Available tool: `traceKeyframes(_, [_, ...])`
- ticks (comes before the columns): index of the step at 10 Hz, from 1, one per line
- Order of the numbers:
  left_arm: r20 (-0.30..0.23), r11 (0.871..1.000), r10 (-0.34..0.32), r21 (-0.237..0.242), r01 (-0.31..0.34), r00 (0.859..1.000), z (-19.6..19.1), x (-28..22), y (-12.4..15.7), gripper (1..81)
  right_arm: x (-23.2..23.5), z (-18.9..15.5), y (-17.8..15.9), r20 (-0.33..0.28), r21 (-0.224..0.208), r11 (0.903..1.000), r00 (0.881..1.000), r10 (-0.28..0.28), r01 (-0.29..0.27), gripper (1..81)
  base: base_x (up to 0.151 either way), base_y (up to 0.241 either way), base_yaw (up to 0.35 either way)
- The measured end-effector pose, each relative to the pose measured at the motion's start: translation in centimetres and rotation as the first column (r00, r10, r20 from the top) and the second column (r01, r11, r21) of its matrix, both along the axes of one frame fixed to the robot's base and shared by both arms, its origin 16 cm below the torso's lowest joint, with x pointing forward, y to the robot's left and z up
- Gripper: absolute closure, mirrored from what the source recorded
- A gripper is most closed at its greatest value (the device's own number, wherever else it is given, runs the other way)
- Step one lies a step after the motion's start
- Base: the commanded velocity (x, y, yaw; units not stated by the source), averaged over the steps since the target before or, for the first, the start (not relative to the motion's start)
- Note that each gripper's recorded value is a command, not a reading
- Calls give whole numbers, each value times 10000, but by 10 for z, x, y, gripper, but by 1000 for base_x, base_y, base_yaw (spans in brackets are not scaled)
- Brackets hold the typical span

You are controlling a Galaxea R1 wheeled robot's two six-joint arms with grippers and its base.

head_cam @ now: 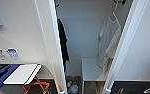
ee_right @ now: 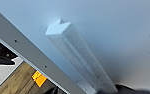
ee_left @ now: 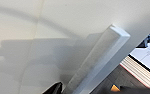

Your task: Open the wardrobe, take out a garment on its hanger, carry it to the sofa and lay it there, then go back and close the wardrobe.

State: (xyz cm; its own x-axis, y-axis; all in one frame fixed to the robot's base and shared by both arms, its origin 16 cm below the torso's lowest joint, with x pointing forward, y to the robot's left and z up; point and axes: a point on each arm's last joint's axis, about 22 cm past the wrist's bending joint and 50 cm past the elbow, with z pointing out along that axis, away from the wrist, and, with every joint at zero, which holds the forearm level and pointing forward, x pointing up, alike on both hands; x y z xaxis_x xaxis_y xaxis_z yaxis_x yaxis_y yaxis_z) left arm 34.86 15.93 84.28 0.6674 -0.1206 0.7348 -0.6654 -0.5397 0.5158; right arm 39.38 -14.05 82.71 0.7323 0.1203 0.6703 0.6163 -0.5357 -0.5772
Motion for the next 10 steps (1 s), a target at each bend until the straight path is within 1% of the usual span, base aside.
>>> traceKeyframes(4, [68, 9997, 201, -110, -200, 9998, -2, -6, 7, 10, 0, -2, -2, 36, 133, 9998, 9999, -164, 164, 10, 0, 0, 0])
traceKeyframes(5, [98, 9993, 312, -185, -310, 9995, -3, -9, 11, 10, -1, -2, -4, 45, 177, 9995, 9997, -246, 245, 10, 0, 0, 0])
traceKeyframes(6, [157, 9981, 499, -365, -493, 9986, -4, -13, 14, 10, -2, -3, -7, 42, 224, 9991, 9994, -353, 352, 10, 0, 0, 0])
traceKeyframes(7, [216, 9974, 612, -390, -604, 9979, -4, -15, 19, 10, -5, -3, -11, 28, 274, 9986, 9989, -458, 457, 10, 0, 0, 0])
traceKeyframes(8, [185, 9974, 655, -310, -649, 9977, -4, -18, 25, 10, -6, -2, -14, 30, 322, 9979, 9984, -556, 555, 10, 0, 0, 0])
traceKeyframes(10, [179, 9973, 686, -280, -681, 9975, -4, -19, 28, 10, -7, -3, -14, 14, 316, 9979, 9984, -563, 563, 10, 0, 0, 0])
